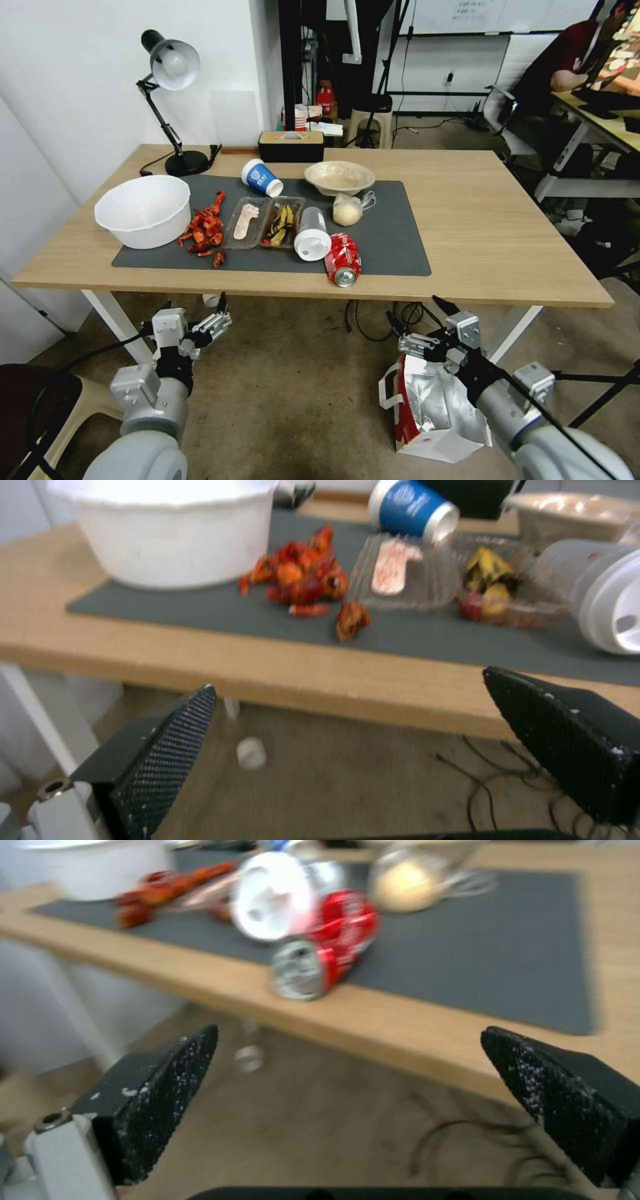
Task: Pick up the food delivery bag from the floor and place it on the table.
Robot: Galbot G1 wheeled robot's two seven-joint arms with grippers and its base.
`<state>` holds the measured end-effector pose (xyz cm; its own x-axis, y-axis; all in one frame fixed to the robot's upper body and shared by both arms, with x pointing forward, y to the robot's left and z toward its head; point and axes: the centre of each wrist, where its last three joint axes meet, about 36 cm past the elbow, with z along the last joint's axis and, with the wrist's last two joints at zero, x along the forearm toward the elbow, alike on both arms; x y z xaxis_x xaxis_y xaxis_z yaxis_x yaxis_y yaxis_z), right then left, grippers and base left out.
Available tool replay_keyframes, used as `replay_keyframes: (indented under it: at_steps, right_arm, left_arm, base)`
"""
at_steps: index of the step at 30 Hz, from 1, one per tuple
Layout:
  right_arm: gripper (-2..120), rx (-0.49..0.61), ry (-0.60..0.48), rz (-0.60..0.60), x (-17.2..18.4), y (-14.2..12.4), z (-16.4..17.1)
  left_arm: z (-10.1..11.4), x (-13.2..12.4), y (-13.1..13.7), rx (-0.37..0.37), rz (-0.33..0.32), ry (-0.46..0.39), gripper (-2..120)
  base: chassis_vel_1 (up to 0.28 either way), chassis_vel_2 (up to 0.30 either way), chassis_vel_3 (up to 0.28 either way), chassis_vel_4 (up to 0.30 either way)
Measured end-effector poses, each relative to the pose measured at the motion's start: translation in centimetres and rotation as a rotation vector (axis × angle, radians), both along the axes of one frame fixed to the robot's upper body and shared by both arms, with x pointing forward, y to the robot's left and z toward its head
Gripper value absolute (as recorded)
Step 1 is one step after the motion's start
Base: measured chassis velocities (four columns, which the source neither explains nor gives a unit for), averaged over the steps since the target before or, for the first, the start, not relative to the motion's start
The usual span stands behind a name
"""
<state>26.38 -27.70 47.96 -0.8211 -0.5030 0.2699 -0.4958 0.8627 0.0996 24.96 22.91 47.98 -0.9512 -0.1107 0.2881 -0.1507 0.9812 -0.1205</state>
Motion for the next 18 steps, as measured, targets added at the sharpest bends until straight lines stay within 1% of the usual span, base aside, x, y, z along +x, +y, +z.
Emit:
replay_keyframes:
  at_steps: [1,3,5,10,18]
  right_arm:
    - [100,0.005,0.007,0.014,0.16,-0.17,0.17]
    - [100,0.015,0.018,0.034,0.42,-0.37,0.43]
    - [100,0.015,0.018,0.034,0.45,-0.38,0.43]
    - [100,0.016,0.015,0.025,0.57,-0.40,0.44]
    - [100,0.014,-0.001,-0.028,0.62,-0.36,0.62]
  left_arm:
    - [0.18,0.07,0.01,-0.006,0.003,0.010,100]
    - [0.92,0.57,0.07,-0.041,0.013,0.039,100]
    - [0.99,0.66,0.07,-0.047,0.013,0.043,100]
    - [1.10,0.71,0.08,-0.049,0.012,0.040,100]
    - [1.16,0.67,0.08,-0.050,0.001,0.034,100]
  base:
    - [0.000,0.000,0.000,0.000]
    - [0.000,0.000,0.000,0.000]
    - [0.000,0.000,0.000,0.000]
    - [0.000,0.000,0.000,0.000]
    - [0.000,0.000,0.000,0.000]
